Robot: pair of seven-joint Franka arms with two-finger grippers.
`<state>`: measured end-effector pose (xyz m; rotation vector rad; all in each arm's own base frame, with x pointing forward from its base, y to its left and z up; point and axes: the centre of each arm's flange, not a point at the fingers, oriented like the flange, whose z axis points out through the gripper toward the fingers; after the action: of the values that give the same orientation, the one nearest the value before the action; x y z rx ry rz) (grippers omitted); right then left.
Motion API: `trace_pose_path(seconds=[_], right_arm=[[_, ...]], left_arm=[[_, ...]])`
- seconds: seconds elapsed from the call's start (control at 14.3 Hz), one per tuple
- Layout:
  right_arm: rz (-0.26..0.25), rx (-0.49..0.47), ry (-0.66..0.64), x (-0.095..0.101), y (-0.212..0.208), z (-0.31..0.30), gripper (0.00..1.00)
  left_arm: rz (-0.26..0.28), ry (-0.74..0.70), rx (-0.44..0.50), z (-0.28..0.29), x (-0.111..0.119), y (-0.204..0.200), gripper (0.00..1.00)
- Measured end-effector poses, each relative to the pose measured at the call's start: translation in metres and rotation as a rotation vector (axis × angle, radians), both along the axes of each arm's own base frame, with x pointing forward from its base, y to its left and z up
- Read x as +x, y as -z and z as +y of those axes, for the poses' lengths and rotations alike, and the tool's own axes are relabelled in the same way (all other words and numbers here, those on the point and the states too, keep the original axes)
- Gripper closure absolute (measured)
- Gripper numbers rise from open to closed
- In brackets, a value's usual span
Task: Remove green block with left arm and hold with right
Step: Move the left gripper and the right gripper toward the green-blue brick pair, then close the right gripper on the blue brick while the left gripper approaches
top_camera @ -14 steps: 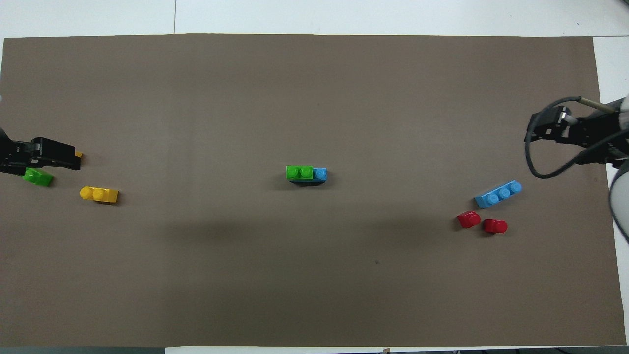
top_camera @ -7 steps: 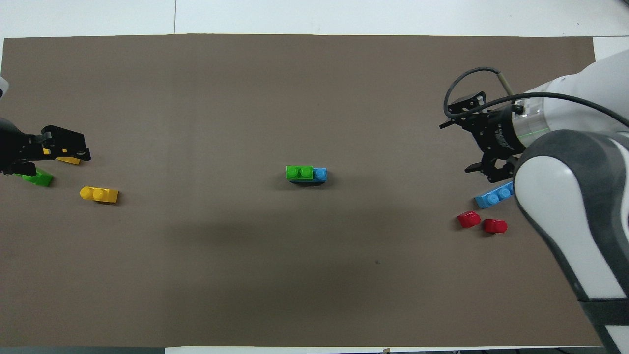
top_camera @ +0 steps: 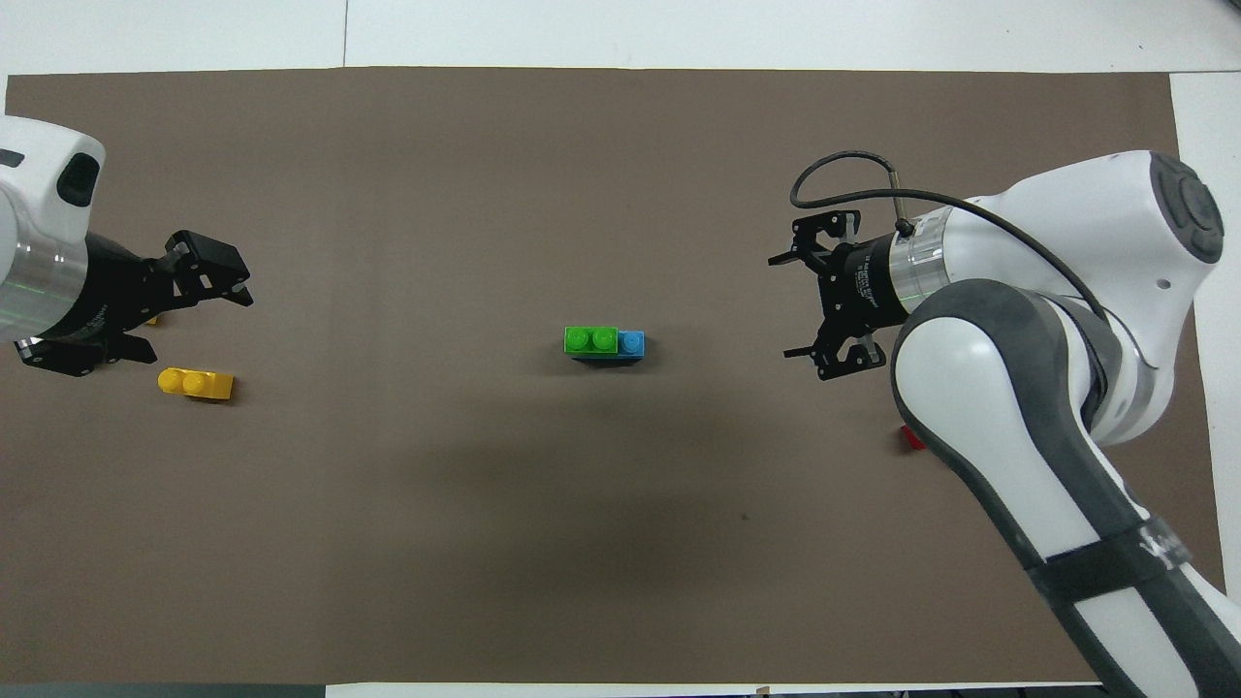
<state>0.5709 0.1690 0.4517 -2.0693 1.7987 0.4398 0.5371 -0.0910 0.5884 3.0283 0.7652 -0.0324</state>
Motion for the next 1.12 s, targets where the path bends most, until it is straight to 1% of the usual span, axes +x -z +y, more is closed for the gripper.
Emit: trace_pose_path(seconds=[0.14, 0.28, 0.35, 0.56, 0.7, 0.84, 1.12], right_arm=[[0.038, 0.015, 0.017, -0.001, 0.015, 0.017, 0.00], [0.059, 0.028, 0.028, -0.001, 0.030, 0.031, 0.00], [0.061, 0.033, 0.035, 0.000, 0.037, 0.038, 0.01], [0.065, 0.036, 0.049, 0.000, 0.061, 0.060, 0.00], [0.053, 0.029, 0.070, 0.001, 0.083, 0.078, 0.00], [0.029, 0.020, 0.082, 0.001, 0.102, 0.093, 0.00], [0.000, 0.017, 0.105, -0.002, 0.128, 0.115, 0.00]], left_arm=[[-0.009, -0.083, -0.003, -0.005, 0.001, 0.001, 0.00], [-0.010, -0.164, -0.004, -0.011, 0.000, 0.001, 0.00], [-0.011, -0.204, -0.004, -0.014, 0.000, 0.001, 0.00], [-0.016, -0.315, -0.007, -0.030, -0.002, 0.008, 0.00], [-0.026, -0.391, -0.013, -0.052, -0.005, 0.018, 0.00], [-0.032, -0.445, -0.019, -0.076, -0.011, 0.027, 0.00], [-0.060, -0.645, -0.054, -0.122, -0.022, 0.044, 0.00]])
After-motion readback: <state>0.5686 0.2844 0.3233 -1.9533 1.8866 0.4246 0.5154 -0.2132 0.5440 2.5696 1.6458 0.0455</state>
